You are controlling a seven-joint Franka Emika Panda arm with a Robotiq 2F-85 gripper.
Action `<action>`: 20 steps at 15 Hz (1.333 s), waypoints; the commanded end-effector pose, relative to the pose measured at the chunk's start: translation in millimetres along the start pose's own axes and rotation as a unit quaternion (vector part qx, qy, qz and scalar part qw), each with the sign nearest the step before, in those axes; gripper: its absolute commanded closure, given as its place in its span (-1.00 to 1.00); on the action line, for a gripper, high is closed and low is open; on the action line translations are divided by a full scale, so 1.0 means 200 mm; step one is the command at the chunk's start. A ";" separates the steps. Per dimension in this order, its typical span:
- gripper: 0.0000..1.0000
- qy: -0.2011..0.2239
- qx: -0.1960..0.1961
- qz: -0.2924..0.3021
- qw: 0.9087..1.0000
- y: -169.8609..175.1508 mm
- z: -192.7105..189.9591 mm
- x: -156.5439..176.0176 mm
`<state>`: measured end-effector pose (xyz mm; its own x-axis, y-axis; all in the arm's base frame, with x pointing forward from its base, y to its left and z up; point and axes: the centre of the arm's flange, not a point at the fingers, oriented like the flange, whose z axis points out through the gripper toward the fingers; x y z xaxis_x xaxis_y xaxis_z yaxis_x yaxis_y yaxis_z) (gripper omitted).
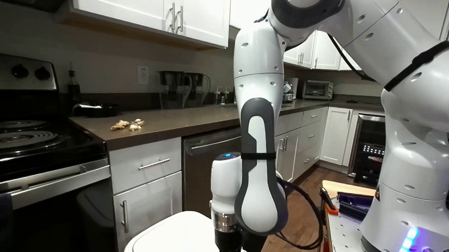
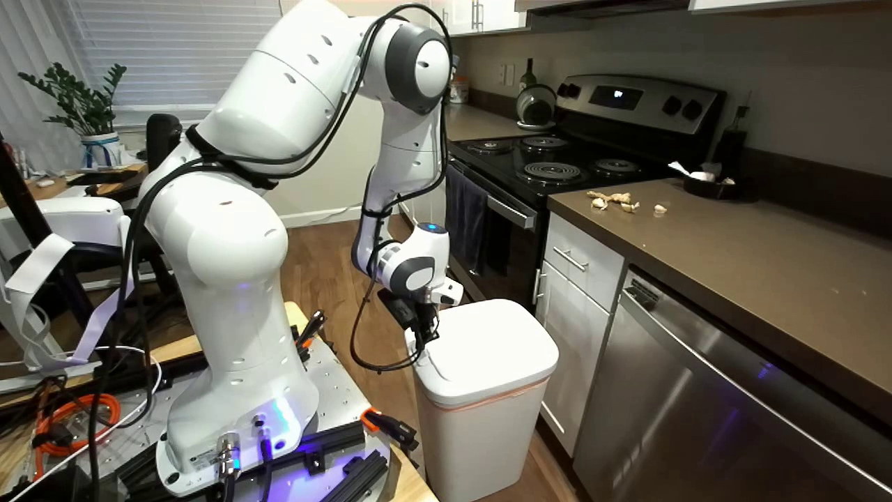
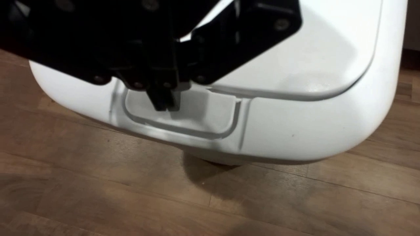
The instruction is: Open the bin
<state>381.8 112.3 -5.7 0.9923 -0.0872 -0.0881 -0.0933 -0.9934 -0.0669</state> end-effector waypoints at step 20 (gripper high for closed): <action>0.92 0.046 0.006 -0.042 0.998 0.06 0.11 -0.18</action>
<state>355.5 112.3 -5.4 0.9994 -0.0319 -0.0139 -0.0329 -0.9964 -0.0782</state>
